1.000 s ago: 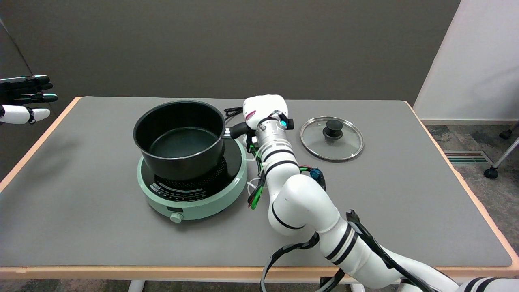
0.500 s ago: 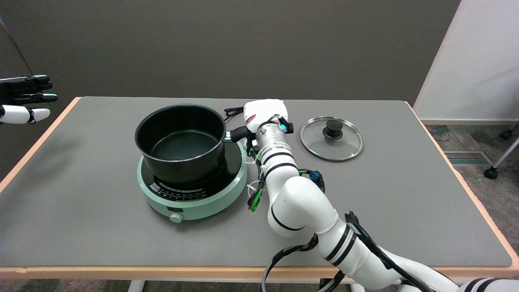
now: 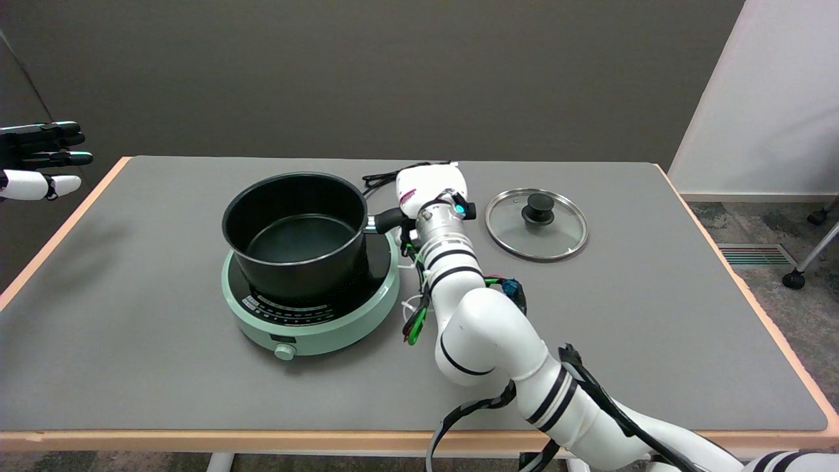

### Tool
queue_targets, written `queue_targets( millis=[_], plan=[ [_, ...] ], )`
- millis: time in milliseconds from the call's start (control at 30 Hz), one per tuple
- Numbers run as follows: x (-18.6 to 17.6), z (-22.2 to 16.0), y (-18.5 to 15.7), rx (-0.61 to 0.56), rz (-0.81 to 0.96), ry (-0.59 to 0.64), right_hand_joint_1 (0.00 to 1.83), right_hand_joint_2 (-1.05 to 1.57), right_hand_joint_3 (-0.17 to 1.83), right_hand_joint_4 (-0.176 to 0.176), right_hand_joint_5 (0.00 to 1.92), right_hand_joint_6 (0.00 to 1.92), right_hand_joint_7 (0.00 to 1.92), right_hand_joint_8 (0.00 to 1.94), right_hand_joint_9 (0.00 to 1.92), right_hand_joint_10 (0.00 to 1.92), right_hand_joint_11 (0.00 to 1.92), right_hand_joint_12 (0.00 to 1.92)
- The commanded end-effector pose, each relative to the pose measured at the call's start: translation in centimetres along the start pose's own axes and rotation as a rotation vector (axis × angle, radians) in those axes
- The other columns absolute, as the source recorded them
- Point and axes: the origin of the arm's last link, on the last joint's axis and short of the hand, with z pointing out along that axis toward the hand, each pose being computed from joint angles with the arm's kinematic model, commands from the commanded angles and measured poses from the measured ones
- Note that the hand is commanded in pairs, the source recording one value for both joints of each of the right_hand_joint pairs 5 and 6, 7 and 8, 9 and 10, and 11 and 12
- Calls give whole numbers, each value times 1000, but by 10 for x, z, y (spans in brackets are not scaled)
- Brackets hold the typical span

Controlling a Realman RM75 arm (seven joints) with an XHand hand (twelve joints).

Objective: Place the soup pot onto the induction stove.

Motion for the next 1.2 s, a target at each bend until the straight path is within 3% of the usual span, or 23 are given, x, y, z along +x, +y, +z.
queue_targets(
  millis=[33,1200],
  plan=[
    [-4,0,0,12,-3,-7,870,1554,626,-76,1842,1842,1842,1842,1842,1842,1842,1842],
    [-13,5,-4,46,-1,-35,887,1526,580,-80,1816,1816,1816,1816,1816,1816,1816,1816]
  ],
)
